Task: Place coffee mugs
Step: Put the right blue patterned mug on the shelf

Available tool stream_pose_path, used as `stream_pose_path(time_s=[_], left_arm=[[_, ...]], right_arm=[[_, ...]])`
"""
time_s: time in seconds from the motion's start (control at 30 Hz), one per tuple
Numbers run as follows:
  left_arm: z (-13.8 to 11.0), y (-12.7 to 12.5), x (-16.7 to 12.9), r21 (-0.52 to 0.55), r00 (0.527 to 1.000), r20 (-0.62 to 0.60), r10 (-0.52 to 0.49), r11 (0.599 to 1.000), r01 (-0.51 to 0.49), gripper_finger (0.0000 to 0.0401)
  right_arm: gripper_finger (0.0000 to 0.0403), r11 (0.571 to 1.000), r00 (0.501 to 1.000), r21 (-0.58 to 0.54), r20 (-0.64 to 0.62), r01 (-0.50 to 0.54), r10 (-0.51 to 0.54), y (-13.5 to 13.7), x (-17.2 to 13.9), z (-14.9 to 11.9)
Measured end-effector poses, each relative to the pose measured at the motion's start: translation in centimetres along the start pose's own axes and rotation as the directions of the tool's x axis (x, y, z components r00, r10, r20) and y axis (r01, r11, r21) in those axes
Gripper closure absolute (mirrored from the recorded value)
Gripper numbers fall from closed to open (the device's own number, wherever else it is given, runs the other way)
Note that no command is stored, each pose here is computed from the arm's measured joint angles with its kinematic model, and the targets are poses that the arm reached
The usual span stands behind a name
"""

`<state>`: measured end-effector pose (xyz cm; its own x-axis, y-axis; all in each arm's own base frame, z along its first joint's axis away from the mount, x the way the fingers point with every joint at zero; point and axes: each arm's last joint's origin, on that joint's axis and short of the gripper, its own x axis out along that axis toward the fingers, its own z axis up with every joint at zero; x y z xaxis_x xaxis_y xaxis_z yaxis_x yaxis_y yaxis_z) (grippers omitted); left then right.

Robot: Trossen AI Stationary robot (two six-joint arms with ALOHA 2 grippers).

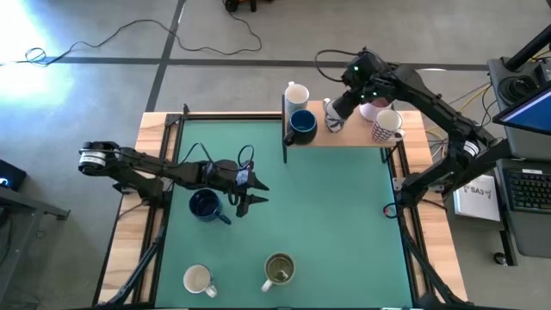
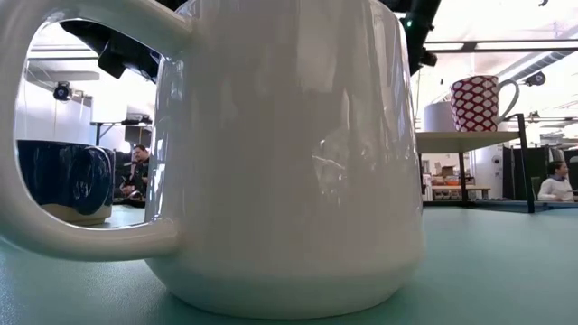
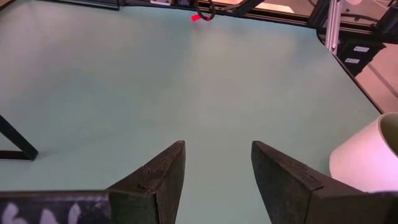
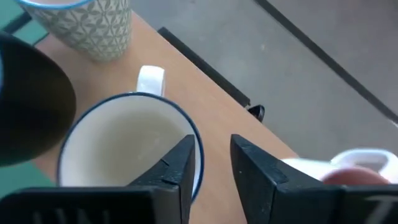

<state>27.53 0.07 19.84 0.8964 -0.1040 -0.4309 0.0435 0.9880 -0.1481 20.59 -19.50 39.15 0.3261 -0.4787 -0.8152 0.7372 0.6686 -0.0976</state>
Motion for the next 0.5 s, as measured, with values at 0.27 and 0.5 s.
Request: stream_pose_path(time_s=[0.27,0.5], left_arm=[[0.0,0.0,0.0,-0.001,1.000,-0.005,-0.005,1.000,0.005,0.0233],[0.0,0.0,0.0,-0.002,1.000,-0.005,-0.005,1.000,0.005,0.0233]], right_arm=[[0.0322,0.988,0.990,-0.090,-0.080,-0.126,0.119,0.6,-2.7,-0.7],[0.0320,0.946,0.966,-0.210,-0.122,-0.248,0.226,2.5,-2.6,-1.0]])
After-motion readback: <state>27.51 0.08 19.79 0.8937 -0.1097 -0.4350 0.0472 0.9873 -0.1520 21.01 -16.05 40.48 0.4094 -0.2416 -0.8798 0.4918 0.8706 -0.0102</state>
